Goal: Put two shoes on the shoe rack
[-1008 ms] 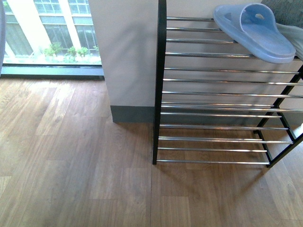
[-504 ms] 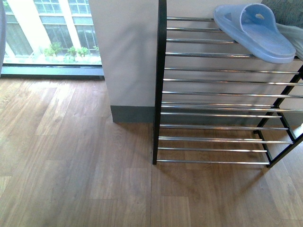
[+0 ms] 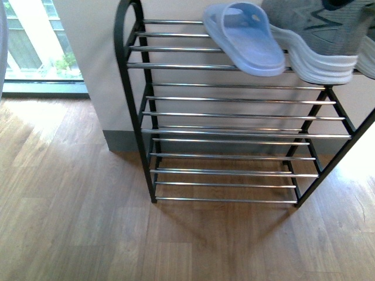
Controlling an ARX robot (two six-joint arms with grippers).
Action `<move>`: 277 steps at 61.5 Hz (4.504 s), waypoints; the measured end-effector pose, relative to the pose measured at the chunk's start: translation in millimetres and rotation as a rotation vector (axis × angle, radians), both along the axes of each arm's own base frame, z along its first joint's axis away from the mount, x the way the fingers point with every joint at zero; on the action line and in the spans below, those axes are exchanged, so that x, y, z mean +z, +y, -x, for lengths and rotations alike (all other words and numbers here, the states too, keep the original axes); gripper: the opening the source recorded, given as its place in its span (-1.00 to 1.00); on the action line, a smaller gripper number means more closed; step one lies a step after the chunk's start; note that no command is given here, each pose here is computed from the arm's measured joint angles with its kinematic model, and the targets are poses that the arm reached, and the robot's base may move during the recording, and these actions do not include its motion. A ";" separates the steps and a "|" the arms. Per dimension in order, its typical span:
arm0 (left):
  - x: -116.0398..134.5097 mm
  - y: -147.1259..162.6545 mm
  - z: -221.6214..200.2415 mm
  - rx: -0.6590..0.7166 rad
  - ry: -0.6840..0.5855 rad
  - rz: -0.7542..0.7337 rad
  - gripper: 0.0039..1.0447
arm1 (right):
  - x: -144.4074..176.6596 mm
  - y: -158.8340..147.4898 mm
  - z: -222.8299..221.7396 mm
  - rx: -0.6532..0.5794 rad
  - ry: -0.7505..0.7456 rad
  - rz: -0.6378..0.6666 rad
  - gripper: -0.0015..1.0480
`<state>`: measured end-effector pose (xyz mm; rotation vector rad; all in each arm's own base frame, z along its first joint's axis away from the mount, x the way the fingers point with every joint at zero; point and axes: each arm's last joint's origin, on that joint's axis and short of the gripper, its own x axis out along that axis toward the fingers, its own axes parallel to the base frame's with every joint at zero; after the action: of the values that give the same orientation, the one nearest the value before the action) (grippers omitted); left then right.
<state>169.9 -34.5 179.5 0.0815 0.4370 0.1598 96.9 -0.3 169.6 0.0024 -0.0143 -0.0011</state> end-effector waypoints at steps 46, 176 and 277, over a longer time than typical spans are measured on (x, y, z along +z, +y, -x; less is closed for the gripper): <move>8.5 -9.4 -19.1 0.022 -0.056 0.126 -0.97 | 0.0 0.0 0.1 -0.003 0.000 0.000 0.82; 41.9 -130.8 -297.6 -0.066 0.229 0.195 0.70 | 0.0 0.0 0.1 -0.003 0.000 0.000 0.82; 18.2 29.6 35.8 -0.185 -0.433 0.097 -0.98 | 0.0 0.1 0.1 -0.001 0.000 0.000 0.82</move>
<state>134.1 -5.0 197.7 -0.0096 0.0038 -0.0278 96.8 -0.2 169.6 0.0025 -0.0147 -0.0019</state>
